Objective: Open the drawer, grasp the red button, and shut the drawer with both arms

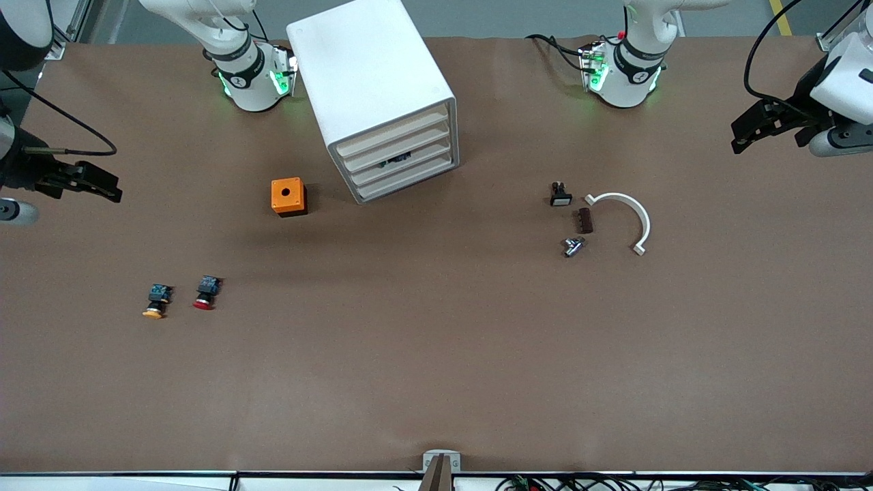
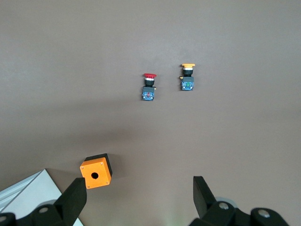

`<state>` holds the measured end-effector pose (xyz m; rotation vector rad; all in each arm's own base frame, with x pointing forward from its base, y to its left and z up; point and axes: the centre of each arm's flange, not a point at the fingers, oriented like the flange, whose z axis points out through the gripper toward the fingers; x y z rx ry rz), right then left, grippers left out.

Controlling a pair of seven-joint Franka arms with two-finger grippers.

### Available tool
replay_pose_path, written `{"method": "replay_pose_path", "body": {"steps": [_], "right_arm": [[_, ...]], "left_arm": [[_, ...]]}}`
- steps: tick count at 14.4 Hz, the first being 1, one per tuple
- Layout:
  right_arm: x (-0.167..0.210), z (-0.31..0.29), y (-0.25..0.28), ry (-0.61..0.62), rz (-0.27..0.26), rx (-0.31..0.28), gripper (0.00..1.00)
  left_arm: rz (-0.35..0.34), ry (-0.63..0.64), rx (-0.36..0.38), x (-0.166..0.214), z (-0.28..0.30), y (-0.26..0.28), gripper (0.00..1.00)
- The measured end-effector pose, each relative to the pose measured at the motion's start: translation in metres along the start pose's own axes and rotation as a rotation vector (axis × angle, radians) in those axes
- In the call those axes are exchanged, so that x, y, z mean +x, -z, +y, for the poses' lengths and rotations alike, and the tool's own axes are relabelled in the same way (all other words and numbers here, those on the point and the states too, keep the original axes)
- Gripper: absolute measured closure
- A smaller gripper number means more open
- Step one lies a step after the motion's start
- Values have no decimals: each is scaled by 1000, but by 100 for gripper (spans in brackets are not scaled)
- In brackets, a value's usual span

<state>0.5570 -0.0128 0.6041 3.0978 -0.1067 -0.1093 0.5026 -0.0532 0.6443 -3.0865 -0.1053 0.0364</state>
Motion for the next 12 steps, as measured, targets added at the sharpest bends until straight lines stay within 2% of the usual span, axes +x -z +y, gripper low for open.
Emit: {"method": "replay_pose_path", "body": {"steps": [3, 6, 12], "right_arm": [[-11, 0, 9, 1, -14, 5, 0], [-15, -5, 15, 4, -8, 55, 0], [-21, 4, 12, -13, -12, 63, 0]], "left_arm": [[7, -1, -1, -2, 0, 3, 0], [11, -6, -1, -3, 2, 5, 0], [20, -6, -4, 1, 3, 8, 0]]}}
